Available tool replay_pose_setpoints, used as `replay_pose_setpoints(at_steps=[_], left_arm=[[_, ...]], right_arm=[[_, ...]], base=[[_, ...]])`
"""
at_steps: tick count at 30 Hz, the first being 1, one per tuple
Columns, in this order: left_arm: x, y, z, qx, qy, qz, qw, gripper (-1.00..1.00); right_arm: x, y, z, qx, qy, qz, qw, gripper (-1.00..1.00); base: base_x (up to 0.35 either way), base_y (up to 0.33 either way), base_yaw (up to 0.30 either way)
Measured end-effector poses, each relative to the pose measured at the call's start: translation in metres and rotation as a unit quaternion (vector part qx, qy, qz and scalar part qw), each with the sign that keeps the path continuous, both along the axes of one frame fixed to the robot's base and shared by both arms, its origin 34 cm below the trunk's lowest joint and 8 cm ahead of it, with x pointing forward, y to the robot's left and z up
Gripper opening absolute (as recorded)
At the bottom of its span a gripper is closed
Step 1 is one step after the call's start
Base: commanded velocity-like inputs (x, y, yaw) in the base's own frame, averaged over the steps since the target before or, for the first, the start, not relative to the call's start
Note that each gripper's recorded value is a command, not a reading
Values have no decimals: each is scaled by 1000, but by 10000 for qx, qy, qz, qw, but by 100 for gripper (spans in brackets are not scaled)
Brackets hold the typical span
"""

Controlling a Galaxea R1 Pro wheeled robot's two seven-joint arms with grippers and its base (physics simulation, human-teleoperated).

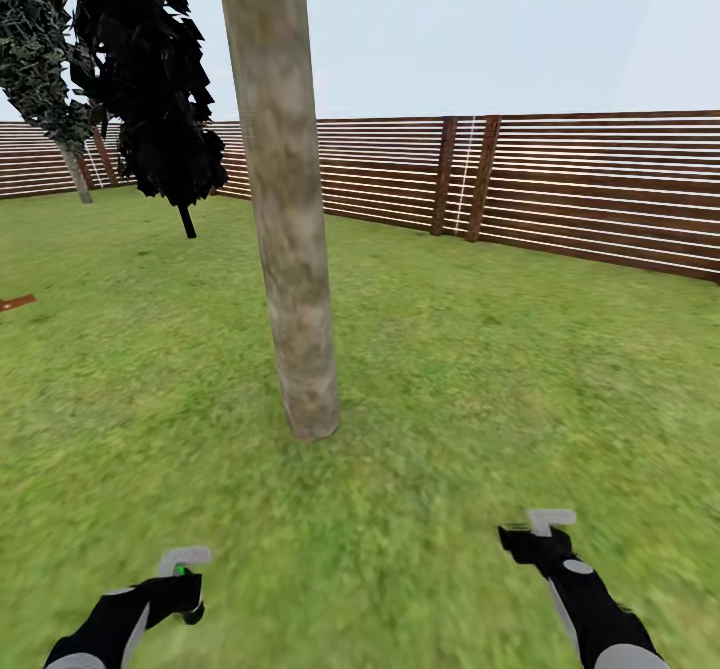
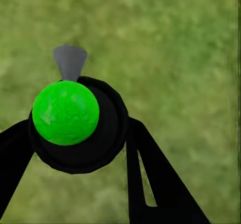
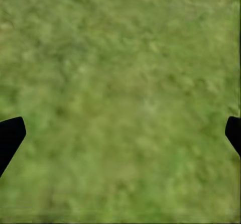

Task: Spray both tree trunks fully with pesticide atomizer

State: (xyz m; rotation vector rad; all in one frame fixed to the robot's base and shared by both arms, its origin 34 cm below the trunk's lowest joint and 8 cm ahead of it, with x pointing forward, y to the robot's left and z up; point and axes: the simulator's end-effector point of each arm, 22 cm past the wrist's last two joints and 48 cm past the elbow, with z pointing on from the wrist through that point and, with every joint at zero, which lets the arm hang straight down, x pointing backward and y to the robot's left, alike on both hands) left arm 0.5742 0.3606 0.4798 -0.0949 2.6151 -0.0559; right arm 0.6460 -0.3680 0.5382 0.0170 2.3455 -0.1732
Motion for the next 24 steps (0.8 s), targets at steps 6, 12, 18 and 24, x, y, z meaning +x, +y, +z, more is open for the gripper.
replay_pose_setpoints(at_steps=[6,12,18,24], left_arm=[[-13,-15,-9,-111,361,53,9993,-100],[-17,-12,-11,-86,409,62,9991,-100],[-23,-9,-13,-99,577,126,9982,-100],[4,-3,11,-183,1096,337,9932,-100]], right_arm=[[-41,-27,-34,-44,544,-78,9985,100],[-54,-47,-40,-129,701,-123,9974,100],[-54,-46,-40,-116,704,-126,9974,100],[-54,-47,-40,-124,704,-132,9974,100]], base=[[0,0,-107],[1,0,-296],[64,0,-300],[3,0,-300]])
